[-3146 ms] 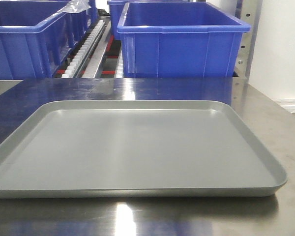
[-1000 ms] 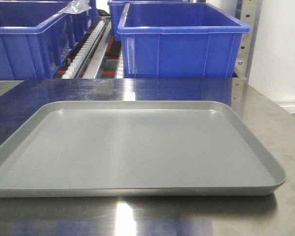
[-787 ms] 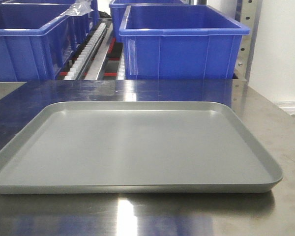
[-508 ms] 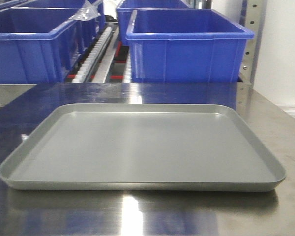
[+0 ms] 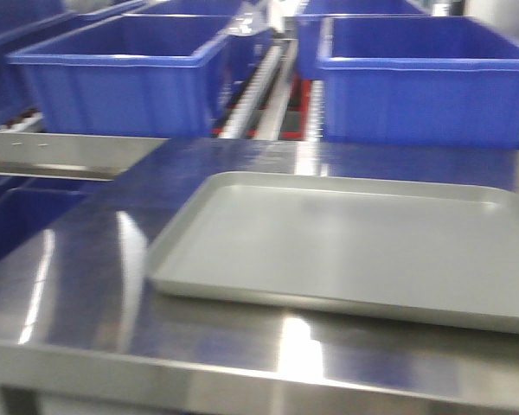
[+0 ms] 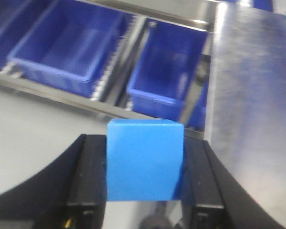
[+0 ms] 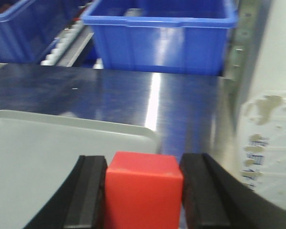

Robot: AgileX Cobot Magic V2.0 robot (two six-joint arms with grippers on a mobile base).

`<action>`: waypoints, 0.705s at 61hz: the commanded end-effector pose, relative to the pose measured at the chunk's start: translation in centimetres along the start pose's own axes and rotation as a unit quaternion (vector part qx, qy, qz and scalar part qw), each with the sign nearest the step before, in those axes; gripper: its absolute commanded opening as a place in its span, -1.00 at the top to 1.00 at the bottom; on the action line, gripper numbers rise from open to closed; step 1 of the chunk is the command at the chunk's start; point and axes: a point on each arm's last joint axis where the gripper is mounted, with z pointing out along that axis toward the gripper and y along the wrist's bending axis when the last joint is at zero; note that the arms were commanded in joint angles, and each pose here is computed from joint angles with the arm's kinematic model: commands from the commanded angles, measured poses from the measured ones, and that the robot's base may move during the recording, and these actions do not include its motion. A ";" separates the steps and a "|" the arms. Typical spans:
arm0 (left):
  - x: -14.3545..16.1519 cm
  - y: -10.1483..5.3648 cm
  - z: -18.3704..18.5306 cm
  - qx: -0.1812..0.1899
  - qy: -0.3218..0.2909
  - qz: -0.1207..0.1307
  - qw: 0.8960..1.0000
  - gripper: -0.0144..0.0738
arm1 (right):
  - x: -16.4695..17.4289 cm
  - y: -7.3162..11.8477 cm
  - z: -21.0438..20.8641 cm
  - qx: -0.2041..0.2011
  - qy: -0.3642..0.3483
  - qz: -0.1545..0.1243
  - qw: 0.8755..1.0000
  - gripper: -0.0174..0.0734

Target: Sort and place red and blue blocks on shelf

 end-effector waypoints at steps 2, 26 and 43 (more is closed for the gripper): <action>-1.5 -0.4 -0.4 0.013 -0.047 0.000 0.999 0.39 | -1.8 0.2 -0.2 -0.008 -0.059 -0.009 0.998 0.51; -1.5 -0.4 -0.4 0.013 -0.047 0.000 0.999 0.39 | -1.8 0.2 -0.2 -0.008 -0.059 -0.009 0.998 0.51; -1.5 -0.4 -0.4 0.013 -0.047 0.000 0.999 0.39 | -1.8 0.2 -0.2 -0.008 -0.059 -0.009 0.998 0.51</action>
